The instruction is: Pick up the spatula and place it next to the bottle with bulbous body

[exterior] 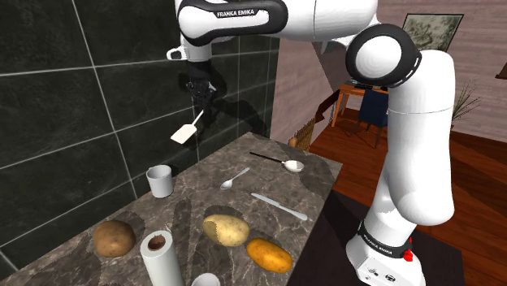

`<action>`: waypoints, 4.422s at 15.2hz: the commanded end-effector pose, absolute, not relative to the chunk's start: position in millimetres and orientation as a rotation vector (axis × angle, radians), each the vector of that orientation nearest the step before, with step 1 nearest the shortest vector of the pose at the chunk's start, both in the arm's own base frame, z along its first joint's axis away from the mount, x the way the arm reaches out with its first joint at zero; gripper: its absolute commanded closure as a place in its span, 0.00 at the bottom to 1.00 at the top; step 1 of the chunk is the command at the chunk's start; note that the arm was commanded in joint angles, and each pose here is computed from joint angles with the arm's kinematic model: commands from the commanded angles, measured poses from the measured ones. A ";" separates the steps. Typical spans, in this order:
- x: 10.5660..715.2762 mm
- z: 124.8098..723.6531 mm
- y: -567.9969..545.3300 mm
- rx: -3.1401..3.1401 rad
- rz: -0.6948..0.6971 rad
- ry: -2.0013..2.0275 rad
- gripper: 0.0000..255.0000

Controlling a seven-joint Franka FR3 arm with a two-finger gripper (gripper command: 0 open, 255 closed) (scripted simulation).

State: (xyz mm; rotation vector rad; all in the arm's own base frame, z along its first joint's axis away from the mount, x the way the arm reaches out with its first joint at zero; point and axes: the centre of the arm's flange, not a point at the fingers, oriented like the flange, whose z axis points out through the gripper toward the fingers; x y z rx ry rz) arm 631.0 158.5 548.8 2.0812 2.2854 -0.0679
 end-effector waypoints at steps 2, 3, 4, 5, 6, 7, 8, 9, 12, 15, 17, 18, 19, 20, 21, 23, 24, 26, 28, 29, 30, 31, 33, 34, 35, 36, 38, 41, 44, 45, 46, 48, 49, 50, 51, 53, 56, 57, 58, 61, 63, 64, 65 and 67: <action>616.9 550.4 189.0 2.081 -0.069 2.286 1.00; 611.8 550.4 201.2 2.081 -0.069 2.286 1.00; 606.7 550.4 213.4 2.081 -0.069 2.286 1.00; 601.6 550.4 225.5 2.081 -0.069 2.286 1.00; 596.5 550.4 237.7 2.081 -0.069 2.286 1.00; 591.4 550.5 249.9 2.081 -0.069 2.286 1.00; 586.3 550.5 262.0 2.081 -0.069 2.286 1.00; 581.2 550.5 274.2 2.081 -0.069 2.286 1.00; 565.9 550.5 310.7 2.081 -0.069 2.286 1.00; 550.5 550.6 347.3 2.081 -0.069 2.286 1.00; 540.3 550.6 371.6 2.081 -0.069 2.286 1.00; 535.2 550.6 383.8 2.081 -0.069 2.286 1.00; 530.1 550.7 396.0 2.081 -0.069 2.286 1.00; 525.0 550.7 408.1 2.081 -0.069 2.286 1.00; 519.9 550.7 420.3 2.081 -0.069 2.286 1.00; 509.7 550.7 444.7 2.081 -0.069 2.286 1.00; 504.6 550.7 456.8 2.081 -0.069 2.286 1.00; 494.4 550.8 481.2 2.081 -0.069 2.286 1.00; 484.1 550.8 505.5 2.081 -0.069 2.286 1.00; 479.0 550.8 517.7 2.081 -0.069 2.286 1.00; 473.0 550.8 532.0 2.081 -0.069 2.286 1.00; 473.0 545.6 532.1 2.081 -0.069 2.286 1.00; 473.0 535.0 532.1 2.081 -0.069 2.286 1.00; 473.0 529.7 532.1 2.081 -0.069 2.286 1.00; 473.0 524.4 532.1 2.081 -0.069 2.286 1.00; 473.0 519.2 532.1 2.081 -0.069 2.286 1.00; 473.0 508.6 532.1 2.081 -0.069 2.286 1.00; 473.0 492.8 532.1 2.081 -0.069 2.286 1.00; 473.0 476.9 532.1 2.081 -0.069 2.286 1.00; 473.0 471.6 532.1 2.081 -0.069 2.286 1.00; 473.0 466.4 532.1 2.081 -0.069 2.286 1.00; 473.0 455.8 532.1 2.081 -0.069 2.286 1.00; 473.0 450.5 532.1 2.081 -0.069 2.286 1.00; 473.0 445.2 532.1 2.081 -0.069 2.286 1.00; 473.0 440.0 532.1 2.081 -0.069 2.286 1.00; 473.0 429.4 532.1 2.081 -0.069 2.286 1.00; 473.0 413.6 532.1 2.081 -0.069 2.286 1.00; 473.0 408.3 532.1 2.081 -0.069 2.286 1.00; 473.0 403.0 532.1 2.081 -0.069 2.286 1.00; 473.0 387.1 532.1 2.081 -0.069 2.286 1.00; 473.0 376.6 532.1 2.081 -0.069 2.286 1.00; 473.0 371.3 532.1 2.081 -0.069 2.286 1.00; 473.0 366.0 532.1 2.081 -0.069 2.286 1.00; 473.0 355.5 532.1 2.081 -0.069 2.286 1.00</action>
